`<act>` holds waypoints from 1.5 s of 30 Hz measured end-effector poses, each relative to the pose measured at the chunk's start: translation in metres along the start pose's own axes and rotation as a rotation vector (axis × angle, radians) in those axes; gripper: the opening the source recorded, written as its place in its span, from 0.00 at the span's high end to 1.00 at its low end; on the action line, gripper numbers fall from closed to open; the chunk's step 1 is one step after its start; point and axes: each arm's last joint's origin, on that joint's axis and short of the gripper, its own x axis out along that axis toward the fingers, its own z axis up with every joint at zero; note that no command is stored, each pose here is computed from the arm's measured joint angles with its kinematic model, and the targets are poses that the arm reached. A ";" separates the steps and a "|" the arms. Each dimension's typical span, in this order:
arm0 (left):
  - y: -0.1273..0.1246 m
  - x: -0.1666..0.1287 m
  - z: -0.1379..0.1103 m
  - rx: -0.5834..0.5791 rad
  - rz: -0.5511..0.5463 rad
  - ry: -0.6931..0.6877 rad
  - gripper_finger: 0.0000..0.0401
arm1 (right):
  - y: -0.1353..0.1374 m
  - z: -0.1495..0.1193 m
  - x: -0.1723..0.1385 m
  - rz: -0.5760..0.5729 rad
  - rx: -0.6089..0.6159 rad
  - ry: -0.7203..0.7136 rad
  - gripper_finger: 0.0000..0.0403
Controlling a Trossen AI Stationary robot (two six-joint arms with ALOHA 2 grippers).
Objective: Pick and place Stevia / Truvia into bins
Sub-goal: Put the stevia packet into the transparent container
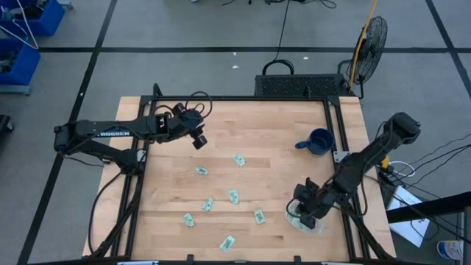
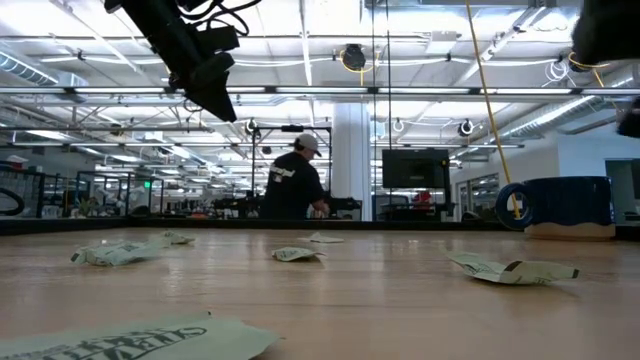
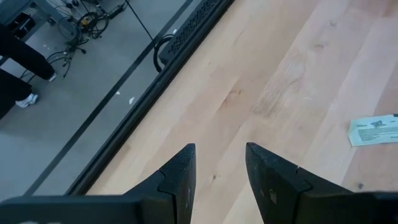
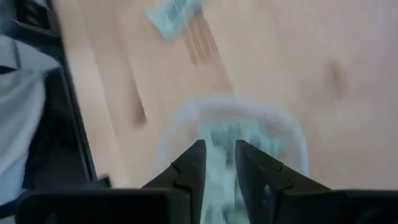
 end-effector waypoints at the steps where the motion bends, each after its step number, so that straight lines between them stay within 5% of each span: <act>1: 0.000 0.000 0.001 -0.004 -0.001 -0.006 0.63 | 0.000 0.003 -0.002 0.005 -0.051 -0.039 0.79; 4: 0.000 0.000 0.004 -0.018 -0.005 -0.035 0.63 | 0.001 0.018 -0.007 -0.005 -0.234 -0.209 0.77; 7: -0.001 0.000 0.008 -0.031 -0.011 -0.080 0.63 | -0.003 0.038 -0.013 -0.137 -0.400 -0.422 0.77; 13: -0.002 -0.001 0.012 -0.028 -0.030 -0.110 0.63 | -0.028 0.091 -0.004 -0.329 -0.426 -0.582 0.73; 19: -0.002 0.000 0.008 -0.015 -0.034 -0.076 0.63 | -0.049 0.139 0.034 -0.140 -0.596 -0.580 0.67; 23: -0.001 0.000 0.005 0.001 -0.032 -0.042 0.63 | -0.064 0.160 0.056 -0.164 -0.704 -0.664 0.63; 33: -0.001 0.000 0.002 0.046 -0.029 -0.017 0.63 | -0.133 0.190 0.087 -0.221 -0.500 -0.699 0.57; 45: -0.001 0.000 0.002 0.046 -0.023 -0.018 0.63 | -0.158 0.211 0.113 -0.208 -0.480 -0.608 0.57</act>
